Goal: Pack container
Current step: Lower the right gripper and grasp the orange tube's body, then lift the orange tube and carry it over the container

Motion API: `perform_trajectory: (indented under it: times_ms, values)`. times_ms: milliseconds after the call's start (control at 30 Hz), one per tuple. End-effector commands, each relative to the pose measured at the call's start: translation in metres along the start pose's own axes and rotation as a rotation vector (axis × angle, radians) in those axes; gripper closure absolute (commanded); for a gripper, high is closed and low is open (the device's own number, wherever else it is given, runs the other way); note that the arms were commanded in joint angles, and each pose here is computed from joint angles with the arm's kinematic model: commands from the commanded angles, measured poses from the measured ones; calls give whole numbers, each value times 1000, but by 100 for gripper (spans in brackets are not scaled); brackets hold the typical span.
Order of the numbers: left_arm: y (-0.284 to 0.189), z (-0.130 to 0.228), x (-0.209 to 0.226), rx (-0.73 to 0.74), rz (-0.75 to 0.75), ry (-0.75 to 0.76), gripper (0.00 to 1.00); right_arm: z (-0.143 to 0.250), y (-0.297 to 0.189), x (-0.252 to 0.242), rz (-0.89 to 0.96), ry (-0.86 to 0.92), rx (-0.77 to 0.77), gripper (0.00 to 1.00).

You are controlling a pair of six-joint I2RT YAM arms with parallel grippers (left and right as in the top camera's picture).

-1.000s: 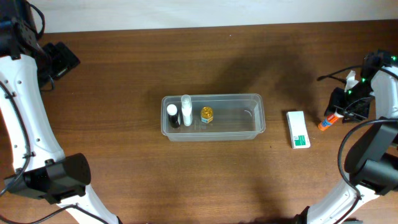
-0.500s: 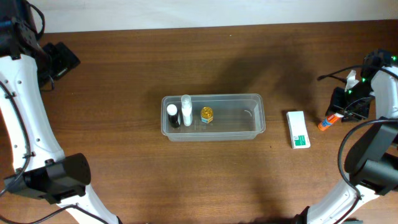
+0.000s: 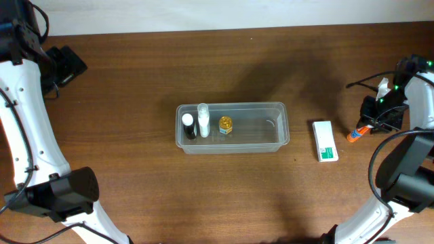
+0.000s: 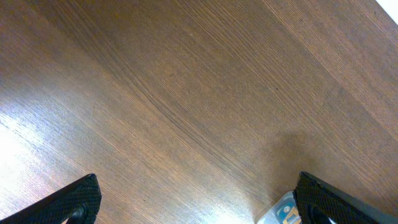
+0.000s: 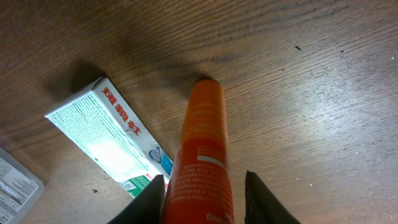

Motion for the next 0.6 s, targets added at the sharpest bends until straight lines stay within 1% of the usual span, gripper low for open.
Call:
perform_trajectory:
  times_ms: [0, 200, 267, 433, 567]
  values:
    - [-6, 0, 1, -17, 6, 12, 0, 1, 3, -1, -2, 21, 10, 69]
    - [-6, 0, 1, -17, 6, 12, 0, 1, -6, -1, -9, 21, -22, 74]
    - [-6, 0, 1, -17, 6, 12, 0, 1, -10, -1, -13, 22, -32, 77]
    - [-6, 0, 1, -17, 6, 12, 0, 5, -22, 4, -22, 16, -68, 80]
    - [-6, 0, 1, -17, 6, 12, 0, 10, -41, 14, -35, -14, -123, 80]
Point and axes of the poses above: each gripper's point midway between its finger pads, its own y axis out along the fingers, its own x axis along the line the jaws close on, z = x × y, the point moved 5 cm from there along -y, back along the fingers, and after that the axes turned 14 degrees about y, right-handed, at the moved point
